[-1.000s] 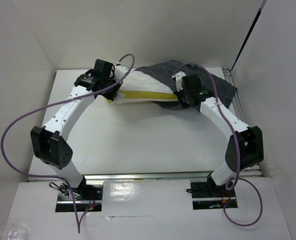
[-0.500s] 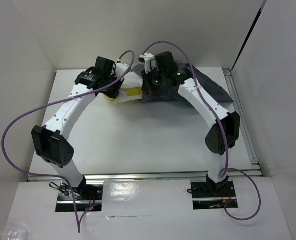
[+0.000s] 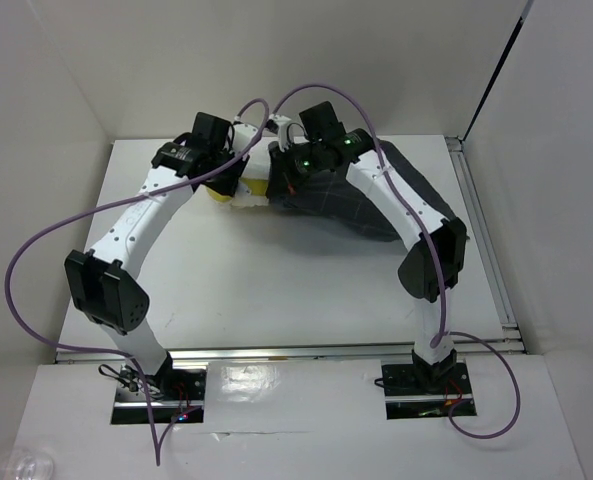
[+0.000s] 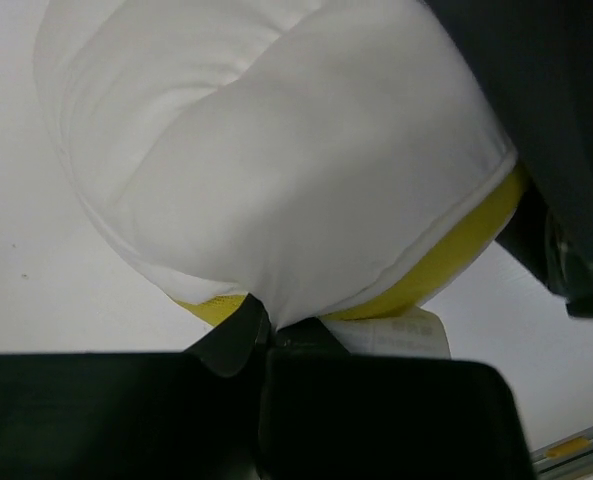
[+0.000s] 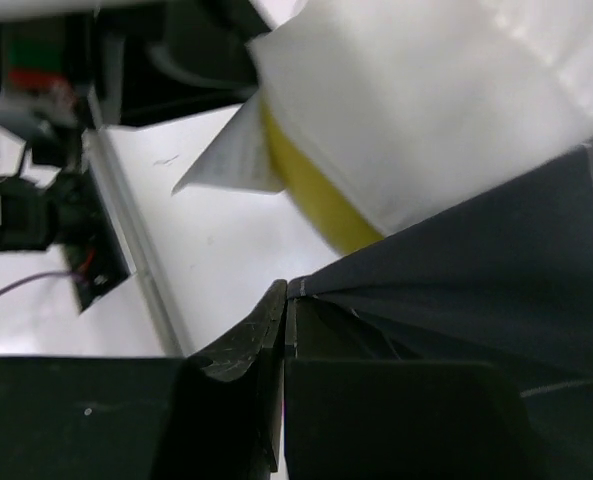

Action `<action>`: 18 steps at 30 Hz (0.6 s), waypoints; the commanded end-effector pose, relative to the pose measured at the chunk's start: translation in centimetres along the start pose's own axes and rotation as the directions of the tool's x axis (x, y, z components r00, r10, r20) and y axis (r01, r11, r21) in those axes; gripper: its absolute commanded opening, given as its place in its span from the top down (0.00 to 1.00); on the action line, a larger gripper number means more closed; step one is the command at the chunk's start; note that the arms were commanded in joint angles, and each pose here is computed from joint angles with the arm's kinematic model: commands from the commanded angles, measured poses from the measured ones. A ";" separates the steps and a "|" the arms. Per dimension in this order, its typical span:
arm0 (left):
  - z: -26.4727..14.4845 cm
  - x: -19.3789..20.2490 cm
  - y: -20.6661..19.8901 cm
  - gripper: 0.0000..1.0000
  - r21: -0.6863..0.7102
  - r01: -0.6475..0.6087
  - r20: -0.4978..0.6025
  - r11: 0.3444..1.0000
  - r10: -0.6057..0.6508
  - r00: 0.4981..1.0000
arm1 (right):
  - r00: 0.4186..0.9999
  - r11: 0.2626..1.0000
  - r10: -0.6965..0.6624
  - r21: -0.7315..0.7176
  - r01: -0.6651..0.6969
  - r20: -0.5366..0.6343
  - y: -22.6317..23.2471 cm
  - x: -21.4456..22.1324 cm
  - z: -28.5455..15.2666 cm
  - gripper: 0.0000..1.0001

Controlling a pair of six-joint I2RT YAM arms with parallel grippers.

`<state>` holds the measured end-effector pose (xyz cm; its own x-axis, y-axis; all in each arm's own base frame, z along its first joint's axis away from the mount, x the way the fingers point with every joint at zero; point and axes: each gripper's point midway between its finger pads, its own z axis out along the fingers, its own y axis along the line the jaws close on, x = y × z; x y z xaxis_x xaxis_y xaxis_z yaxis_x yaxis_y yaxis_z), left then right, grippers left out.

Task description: Put the pillow into the pillowcase

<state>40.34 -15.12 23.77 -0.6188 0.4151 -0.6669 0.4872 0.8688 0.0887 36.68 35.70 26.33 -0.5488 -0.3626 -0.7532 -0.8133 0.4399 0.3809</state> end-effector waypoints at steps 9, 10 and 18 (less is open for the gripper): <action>0.7 -3.4 -2.5 1.00 0.087 0.000 0.162 0.996 -0.014 0.987 | 0.990 0.998 0.069 -0.012 -0.068 0.119 -0.9 -2.1 -7.1 0.45; 0.8 -2.5 -2.4 1.00 0.079 0.003 0.144 0.997 -0.015 0.989 | 0.984 0.995 0.094 0.023 -0.099 0.150 -2.4 -2.7 -7.9 0.41; 1.4 4.7 -5.1 1.00 0.072 -0.132 0.063 0.989 0.128 0.990 | 0.919 0.964 0.188 0.115 -0.240 0.347 -9.2 -7.2 -11.7 0.36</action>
<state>36.21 -17.30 16.39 -0.6126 0.5012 -0.6112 0.5839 0.8081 0.0774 45.15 22.64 29.35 -0.6839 -0.0297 -0.7289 -0.5686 0.6477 0.5071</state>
